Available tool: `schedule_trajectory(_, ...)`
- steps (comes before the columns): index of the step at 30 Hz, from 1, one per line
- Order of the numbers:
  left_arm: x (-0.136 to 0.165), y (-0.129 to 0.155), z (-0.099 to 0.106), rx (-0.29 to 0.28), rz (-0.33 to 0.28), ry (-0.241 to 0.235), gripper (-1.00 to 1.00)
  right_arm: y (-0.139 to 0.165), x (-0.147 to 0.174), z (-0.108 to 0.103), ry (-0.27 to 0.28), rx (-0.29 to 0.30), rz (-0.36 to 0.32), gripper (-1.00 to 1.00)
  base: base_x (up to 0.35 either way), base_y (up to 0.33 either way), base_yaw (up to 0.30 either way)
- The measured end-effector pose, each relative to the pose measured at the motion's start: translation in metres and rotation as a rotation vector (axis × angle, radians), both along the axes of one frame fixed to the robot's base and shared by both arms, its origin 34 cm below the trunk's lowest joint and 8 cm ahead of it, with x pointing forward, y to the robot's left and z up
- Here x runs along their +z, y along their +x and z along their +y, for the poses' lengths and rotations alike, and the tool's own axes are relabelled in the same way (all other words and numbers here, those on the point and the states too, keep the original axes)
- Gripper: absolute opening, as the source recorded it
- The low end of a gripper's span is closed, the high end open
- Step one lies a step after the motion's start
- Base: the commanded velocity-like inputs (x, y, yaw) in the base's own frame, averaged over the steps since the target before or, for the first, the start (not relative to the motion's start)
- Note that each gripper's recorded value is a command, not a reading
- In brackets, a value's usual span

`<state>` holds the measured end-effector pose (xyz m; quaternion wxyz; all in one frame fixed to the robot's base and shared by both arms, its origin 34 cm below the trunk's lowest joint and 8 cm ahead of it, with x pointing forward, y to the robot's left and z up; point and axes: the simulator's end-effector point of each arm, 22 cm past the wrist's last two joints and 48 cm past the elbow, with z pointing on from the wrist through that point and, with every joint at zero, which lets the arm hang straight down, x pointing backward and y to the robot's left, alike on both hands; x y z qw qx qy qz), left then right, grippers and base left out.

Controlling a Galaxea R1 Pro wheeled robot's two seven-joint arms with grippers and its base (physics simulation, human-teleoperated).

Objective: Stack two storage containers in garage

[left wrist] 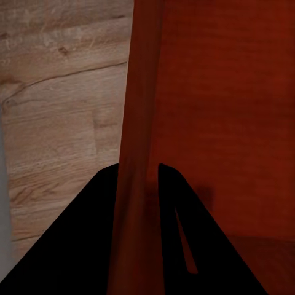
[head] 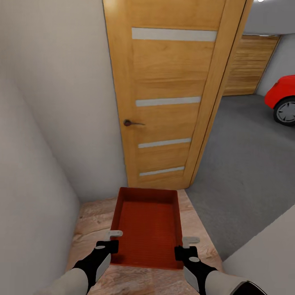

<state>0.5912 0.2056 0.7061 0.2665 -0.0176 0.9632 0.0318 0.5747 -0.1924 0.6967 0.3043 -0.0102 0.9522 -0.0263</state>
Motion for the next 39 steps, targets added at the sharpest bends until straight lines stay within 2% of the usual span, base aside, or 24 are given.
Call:
schedule_trajectory(17,-0.0015,-0.0025,0.0009,-0.001,0.014,0.001,-1.0,-0.0023,-0.0015,0.0008,0.0,0.001,0.013,-1.0,0.322,0.0,-0.017)
schedule_trajectory(25,-0.0015,-0.0023,0.0008,-0.001,0.014,0.002,-1.0,-0.0024,-0.0016,0.0007,0.0,0.0,0.012,-1.0,0.306,0.0,-0.259)
schedule_trajectory(39,-0.0015,-0.0016,0.0007,-0.002,0.014,0.003,-1.0,-0.0019,-0.0018,0.0007,0.001,0.0,0.012,-1.0,0.024,0.0,-0.285)
